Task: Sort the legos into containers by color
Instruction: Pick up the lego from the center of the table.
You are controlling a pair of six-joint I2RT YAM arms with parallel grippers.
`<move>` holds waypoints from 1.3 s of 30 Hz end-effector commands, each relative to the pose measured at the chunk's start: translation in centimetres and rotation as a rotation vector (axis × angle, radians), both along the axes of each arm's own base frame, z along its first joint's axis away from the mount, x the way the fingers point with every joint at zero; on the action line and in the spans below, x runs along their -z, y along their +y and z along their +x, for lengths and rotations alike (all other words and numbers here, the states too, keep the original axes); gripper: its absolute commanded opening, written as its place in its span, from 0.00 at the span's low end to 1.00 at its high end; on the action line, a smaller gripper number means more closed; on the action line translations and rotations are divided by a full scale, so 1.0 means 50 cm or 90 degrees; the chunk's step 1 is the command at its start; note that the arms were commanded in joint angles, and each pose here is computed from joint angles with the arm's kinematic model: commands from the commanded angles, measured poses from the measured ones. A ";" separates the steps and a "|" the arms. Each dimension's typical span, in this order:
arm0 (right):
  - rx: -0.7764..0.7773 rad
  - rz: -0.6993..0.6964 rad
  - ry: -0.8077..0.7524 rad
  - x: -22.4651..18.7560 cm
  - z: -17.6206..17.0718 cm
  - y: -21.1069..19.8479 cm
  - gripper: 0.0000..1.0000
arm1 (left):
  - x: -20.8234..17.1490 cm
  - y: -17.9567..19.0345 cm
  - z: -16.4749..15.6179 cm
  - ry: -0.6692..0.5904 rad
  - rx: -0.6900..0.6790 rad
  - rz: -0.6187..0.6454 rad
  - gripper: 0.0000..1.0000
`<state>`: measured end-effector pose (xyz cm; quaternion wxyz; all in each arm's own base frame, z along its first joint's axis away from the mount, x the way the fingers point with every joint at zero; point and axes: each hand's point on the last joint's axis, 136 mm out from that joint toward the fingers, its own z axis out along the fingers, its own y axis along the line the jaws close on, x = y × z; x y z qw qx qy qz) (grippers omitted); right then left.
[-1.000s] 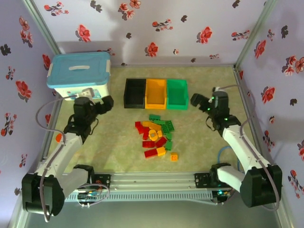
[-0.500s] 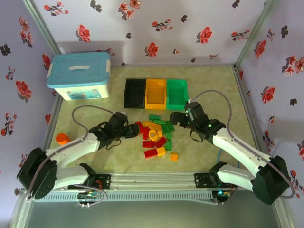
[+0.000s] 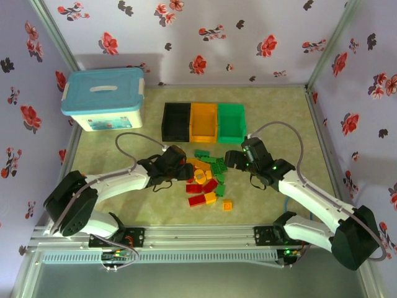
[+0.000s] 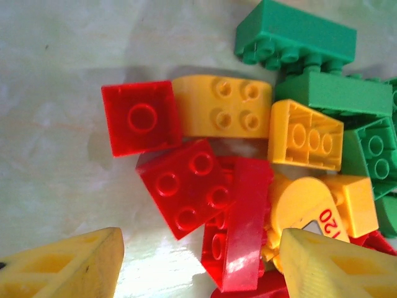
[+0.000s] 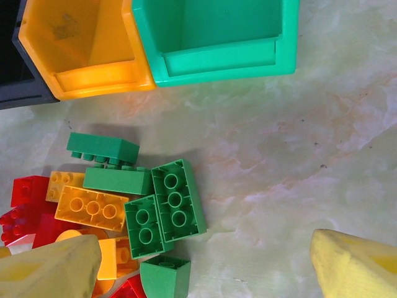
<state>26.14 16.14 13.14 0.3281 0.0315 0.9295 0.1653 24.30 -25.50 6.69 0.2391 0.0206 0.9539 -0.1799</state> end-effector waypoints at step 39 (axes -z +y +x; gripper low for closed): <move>0.039 0.038 -0.020 -0.070 -0.033 -0.030 0.81 | -0.025 0.032 0.049 -0.003 -0.079 0.071 0.27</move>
